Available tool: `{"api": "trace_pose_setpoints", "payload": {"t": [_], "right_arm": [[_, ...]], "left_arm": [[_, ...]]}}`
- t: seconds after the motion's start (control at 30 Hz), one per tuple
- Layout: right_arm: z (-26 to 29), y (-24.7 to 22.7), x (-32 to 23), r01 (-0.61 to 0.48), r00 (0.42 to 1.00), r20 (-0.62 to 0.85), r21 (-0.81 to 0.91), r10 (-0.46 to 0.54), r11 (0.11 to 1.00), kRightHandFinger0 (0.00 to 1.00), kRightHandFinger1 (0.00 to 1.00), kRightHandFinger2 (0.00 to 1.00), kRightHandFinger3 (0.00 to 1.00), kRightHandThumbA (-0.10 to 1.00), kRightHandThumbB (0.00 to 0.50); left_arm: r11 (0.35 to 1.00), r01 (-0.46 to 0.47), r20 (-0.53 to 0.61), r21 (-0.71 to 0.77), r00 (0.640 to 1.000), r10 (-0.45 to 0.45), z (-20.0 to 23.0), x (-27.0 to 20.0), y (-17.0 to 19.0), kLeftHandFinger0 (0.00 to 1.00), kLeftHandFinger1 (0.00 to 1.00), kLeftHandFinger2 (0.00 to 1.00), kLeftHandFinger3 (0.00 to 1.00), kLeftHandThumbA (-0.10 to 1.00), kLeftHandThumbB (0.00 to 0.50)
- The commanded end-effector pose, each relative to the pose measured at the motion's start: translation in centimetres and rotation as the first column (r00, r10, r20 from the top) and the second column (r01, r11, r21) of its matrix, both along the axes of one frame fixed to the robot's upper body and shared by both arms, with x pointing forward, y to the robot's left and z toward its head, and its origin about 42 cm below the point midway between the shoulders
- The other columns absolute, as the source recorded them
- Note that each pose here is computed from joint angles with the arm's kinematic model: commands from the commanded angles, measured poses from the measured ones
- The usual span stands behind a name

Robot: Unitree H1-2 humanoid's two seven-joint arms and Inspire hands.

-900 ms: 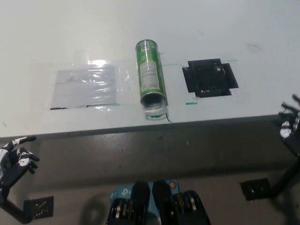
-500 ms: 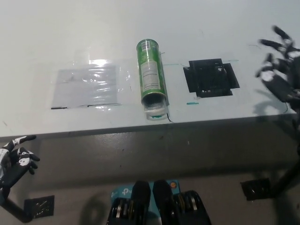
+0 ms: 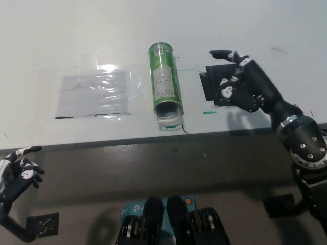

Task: The robot uses its right hand finger to pull out the chips tray kept inside a container in the middle of the desk

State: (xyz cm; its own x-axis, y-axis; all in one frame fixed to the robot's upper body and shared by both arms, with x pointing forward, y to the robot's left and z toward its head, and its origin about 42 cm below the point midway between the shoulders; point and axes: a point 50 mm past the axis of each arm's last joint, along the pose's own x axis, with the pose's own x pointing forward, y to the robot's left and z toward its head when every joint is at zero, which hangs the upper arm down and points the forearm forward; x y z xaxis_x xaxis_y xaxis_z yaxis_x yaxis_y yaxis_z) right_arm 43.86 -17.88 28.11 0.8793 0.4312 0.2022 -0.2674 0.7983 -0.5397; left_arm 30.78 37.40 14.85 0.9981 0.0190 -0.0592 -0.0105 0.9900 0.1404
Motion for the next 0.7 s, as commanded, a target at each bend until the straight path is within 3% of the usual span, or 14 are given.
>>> {"api": "trace_pose_setpoints", "payload": {"t": [0.0,0.07,0.13,0.53,0.67], "right_arm": [[3.0,0.9,0.9,-0.062,0.989,0.129,-0.113,0.077,0.992,0.13,0.02,0.87,0.86,-0.10,0.292],[2.8,1.2,1.2,-0.085,0.987,0.121,-0.143,0.103,0.986,0.14,0.06,0.86,0.87,-0.10,0.287],[2.6,1.7,1.5,-0.108,0.985,0.118,-0.171,0.129,0.979,0.03,0.03,0.84,0.87,-0.10,0.275],[0.5,4.1,2.4,-0.231,0.961,0.076,-0.297,0.264,0.926,0.09,0.05,0.80,0.83,-0.10,0.248],[-0.5,4.9,2.5,-0.248,0.953,0.076,-0.359,0.293,0.900,0.00,0.00,0.83,0.82,-0.10,0.234]], "left_arm": [[0.999,0.020,0.058,0.027,0.998,-0.022,2.1,0.8,0.6,0.30,0.31,0.35,0.68,-0.09,0.076],[1.000,0.023,0.064,0.022,0.998,-0.024,2.1,0.9,0.5,0.30,0.31,0.34,0.68,-0.10,0.073],[1.000,0.022,0.062,0.017,0.998,-0.023,2.2,0.9,0.5,0.31,0.31,0.34,0.68,-0.10,0.068],[1.000,0.027,0.061,0.015,0.998,-0.028,2.2,0.9,0.5,0.30,0.30,0.33,0.67,-0.08,0.074],[0.999,0.026,0.070,0.018,0.997,-0.028,2.5,1.0,0.8,0.29,0.29,0.33,0.68,-0.09,0.069]]}}
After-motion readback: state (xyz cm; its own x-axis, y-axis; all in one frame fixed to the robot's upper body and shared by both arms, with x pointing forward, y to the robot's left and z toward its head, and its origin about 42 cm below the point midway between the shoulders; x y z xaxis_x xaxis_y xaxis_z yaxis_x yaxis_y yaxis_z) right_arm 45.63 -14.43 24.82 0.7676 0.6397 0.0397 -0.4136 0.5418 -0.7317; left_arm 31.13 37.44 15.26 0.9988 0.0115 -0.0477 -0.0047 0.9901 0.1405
